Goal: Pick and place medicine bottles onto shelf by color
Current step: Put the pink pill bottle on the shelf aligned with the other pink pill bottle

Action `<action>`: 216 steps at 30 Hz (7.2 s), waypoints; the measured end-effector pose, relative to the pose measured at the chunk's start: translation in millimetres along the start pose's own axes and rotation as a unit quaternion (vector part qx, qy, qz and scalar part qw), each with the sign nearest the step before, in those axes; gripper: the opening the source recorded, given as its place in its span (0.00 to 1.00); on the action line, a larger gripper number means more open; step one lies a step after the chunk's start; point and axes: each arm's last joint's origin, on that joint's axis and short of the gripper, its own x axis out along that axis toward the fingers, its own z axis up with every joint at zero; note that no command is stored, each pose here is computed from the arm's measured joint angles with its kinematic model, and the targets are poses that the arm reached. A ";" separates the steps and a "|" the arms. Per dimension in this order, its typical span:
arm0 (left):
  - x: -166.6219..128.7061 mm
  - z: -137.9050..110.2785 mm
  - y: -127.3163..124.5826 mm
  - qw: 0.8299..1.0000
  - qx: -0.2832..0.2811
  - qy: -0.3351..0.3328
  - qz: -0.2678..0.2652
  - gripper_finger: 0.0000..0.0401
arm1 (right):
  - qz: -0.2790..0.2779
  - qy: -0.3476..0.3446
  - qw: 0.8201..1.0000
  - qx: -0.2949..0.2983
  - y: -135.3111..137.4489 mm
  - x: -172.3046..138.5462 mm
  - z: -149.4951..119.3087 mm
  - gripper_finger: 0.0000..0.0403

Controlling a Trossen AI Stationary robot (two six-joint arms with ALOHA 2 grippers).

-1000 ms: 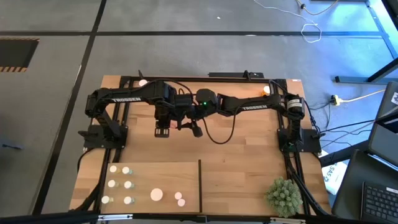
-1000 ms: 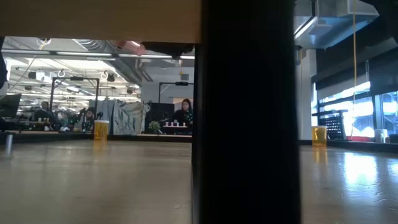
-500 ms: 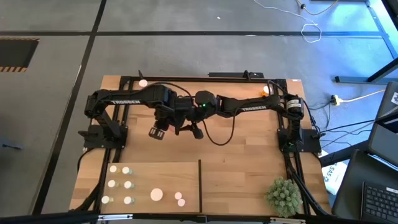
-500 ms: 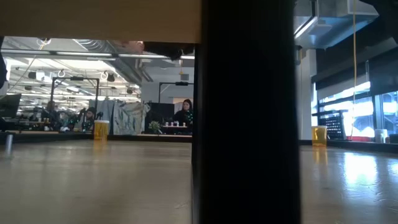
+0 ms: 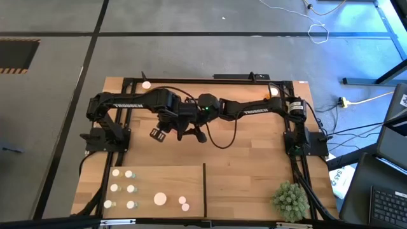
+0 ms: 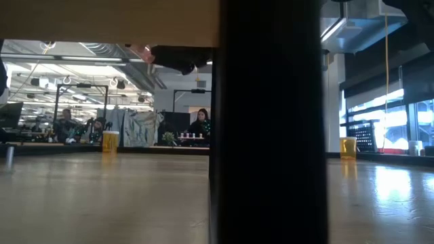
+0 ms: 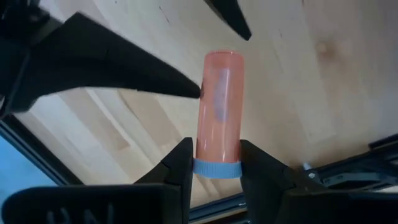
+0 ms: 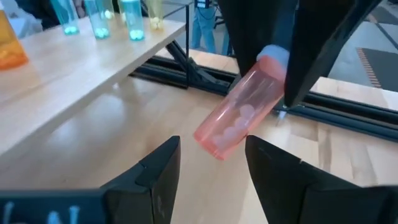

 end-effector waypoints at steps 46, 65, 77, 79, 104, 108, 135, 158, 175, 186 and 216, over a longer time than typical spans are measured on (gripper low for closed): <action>1.1 -4.2 6.4 0.999 0.010 0.026 0.033 0.22 | -0.035 -0.061 0.989 0.133 -22.7 11.5 -3.2 0.46; 1.4 -3.5 6.6 0.999 0.005 0.023 0.031 0.22 | -0.034 -0.064 0.990 0.119 -23.6 12.0 -0.4 0.32; 1.8 -3.0 7.7 0.998 -0.010 0.035 0.056 0.28 | -0.035 -0.066 0.991 0.114 -24.7 11.4 0.3 0.28; 1.7 -3.1 7.5 0.998 -0.005 0.034 0.054 0.30 | -0.036 -0.067 0.991 0.112 -24.7 11.4 0.6 0.28; -14.6 -9.9 7.4 0.992 -0.097 0.008 0.081 0.36 | -0.035 -0.077 0.991 0.099 -36.2 1.5 4.5 0.27; -26.2 -12.9 8.0 0.990 -0.105 -0.011 0.092 0.36 | -0.032 -0.076 0.992 0.099 -36.4 1.2 4.2 0.27; -104.8 -77.3 -14.5 0.908 -0.355 -0.171 0.143 0.36 | -0.019 -0.057 0.996 0.069 -31.4 -31.0 34.7 0.27; -91.1 -106.2 -83.8 0.857 -0.302 -0.399 0.122 0.36 | -0.161 -0.095 0.982 0.005 84.1 -97.5 150.6 0.27; -85.1 -111.8 -105.0 0.853 -0.248 -0.449 0.099 0.36 | -0.289 -0.096 0.948 0.088 145.9 -70.5 115.6 0.25; -86.5 -110.7 -104.7 0.848 -0.250 -0.457 0.098 0.37 | -0.158 -0.172 0.967 0.106 168.4 -62.4 66.9 0.26; -73.4 -75.9 -107.3 0.868 -0.234 -0.438 0.008 0.37 | 0.061 -0.143 0.984 0.087 161.1 8.5 20.8 0.26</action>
